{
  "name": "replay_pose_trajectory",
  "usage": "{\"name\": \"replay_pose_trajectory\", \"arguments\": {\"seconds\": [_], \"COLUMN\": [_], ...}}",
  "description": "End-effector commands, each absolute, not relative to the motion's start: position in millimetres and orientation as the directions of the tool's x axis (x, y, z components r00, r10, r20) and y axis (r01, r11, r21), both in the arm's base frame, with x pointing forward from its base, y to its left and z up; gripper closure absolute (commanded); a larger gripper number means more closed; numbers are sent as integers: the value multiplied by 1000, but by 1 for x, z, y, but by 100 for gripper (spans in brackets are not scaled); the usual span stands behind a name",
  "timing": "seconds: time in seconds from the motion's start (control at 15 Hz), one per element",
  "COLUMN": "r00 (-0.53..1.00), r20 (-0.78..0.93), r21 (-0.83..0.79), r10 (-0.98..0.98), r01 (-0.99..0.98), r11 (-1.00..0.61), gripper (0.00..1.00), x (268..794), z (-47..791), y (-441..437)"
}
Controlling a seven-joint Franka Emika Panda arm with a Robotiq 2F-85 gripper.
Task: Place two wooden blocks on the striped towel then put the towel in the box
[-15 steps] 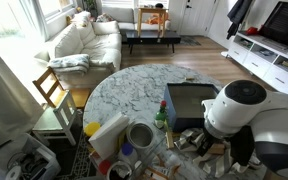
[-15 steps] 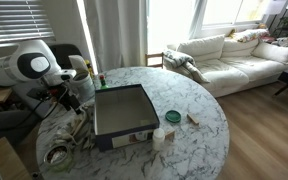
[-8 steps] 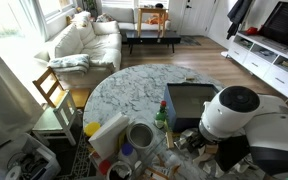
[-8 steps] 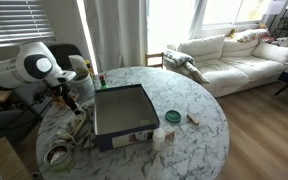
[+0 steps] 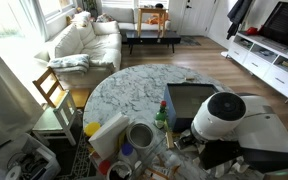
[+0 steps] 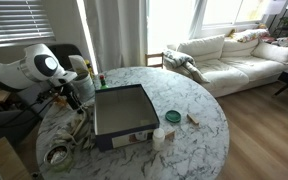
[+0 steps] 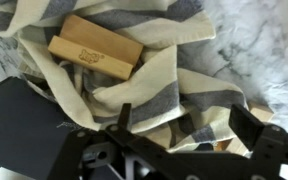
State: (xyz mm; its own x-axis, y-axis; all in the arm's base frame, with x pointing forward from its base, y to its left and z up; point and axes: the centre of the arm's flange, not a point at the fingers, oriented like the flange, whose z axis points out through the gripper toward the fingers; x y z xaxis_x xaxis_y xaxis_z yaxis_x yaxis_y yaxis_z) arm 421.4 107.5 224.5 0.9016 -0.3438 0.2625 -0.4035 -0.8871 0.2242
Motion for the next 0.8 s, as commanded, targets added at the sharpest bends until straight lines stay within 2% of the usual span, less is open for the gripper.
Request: {"name": "replay_pose_trajectory", "arguments": {"seconds": [0.0,0.73], "r00": [877,735], "r20": [304,394], "r21": [203,76], "r10": [-373,-551], "r01": [-442,-624], "r11": [-874,-778], "gripper": [0,0], "x": [430,450], "z": [224,200], "y": [117,110]}}
